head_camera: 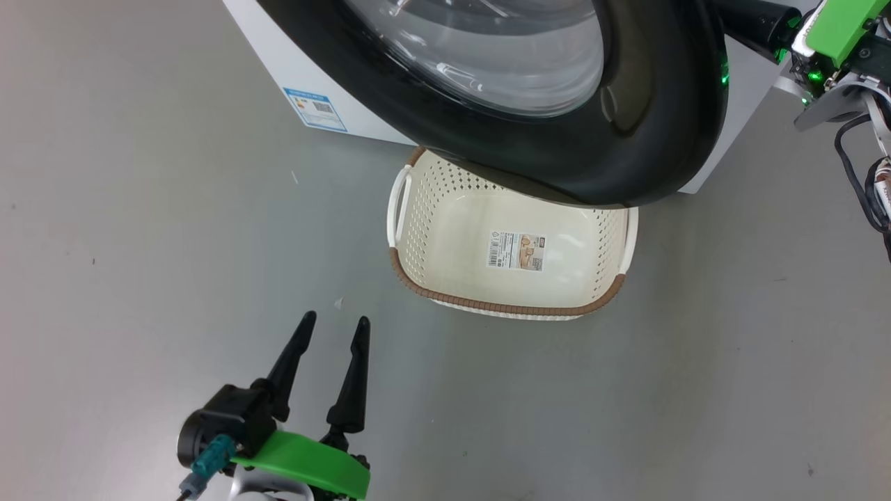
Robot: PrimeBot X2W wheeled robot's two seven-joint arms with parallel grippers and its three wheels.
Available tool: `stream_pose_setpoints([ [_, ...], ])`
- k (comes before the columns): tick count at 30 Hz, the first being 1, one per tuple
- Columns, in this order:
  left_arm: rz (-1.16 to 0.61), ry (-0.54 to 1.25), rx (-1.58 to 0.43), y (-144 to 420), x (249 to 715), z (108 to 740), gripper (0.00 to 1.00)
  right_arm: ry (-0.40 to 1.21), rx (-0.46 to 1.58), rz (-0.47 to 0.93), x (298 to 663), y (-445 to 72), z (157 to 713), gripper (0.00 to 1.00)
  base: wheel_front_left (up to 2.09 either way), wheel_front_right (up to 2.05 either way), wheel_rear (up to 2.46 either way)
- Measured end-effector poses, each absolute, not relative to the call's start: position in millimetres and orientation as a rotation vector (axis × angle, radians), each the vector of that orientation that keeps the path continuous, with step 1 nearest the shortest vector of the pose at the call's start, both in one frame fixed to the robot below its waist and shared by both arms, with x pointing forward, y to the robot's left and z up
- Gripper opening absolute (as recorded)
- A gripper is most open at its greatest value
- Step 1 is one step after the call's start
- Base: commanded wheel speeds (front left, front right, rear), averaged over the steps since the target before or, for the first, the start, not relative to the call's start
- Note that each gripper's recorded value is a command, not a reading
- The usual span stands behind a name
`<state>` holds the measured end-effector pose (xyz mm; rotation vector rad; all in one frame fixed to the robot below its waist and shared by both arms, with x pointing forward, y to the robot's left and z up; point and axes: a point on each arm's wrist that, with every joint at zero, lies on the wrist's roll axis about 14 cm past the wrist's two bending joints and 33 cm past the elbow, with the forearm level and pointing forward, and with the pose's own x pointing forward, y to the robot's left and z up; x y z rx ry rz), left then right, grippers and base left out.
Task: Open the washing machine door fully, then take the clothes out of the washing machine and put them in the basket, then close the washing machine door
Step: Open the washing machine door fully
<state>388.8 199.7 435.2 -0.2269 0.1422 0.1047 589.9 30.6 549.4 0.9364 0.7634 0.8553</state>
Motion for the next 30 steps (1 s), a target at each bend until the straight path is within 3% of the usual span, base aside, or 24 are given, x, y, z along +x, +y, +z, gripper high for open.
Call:
stream_pose_setpoints([
  [10,0.102,0.142,-0.223,199,386,435,1.00,0.747,0.948,0.844,589,30,549,0.00,0.00,0.00,0.00],
  [12,0.102,0.142,-0.223,199,386,436,1.00,0.726,0.947,0.835,591,29,551,0.20,0.00,0.00,0.00],
  [17,0.100,0.137,-0.224,198,387,437,1.00,0.702,0.967,0.803,593,22,548,0.45,0.00,0.00,0.00],
  [19,0.099,0.133,-0.224,198,387,439,1.00,0.685,0.976,0.785,594,18,549,0.98,0.00,0.00,0.00],
  [30,0.093,0.118,-0.224,198,385,443,1.00,0.578,0.962,0.687,596,-18,552,1.00,0.00,0.00,0.00],
])
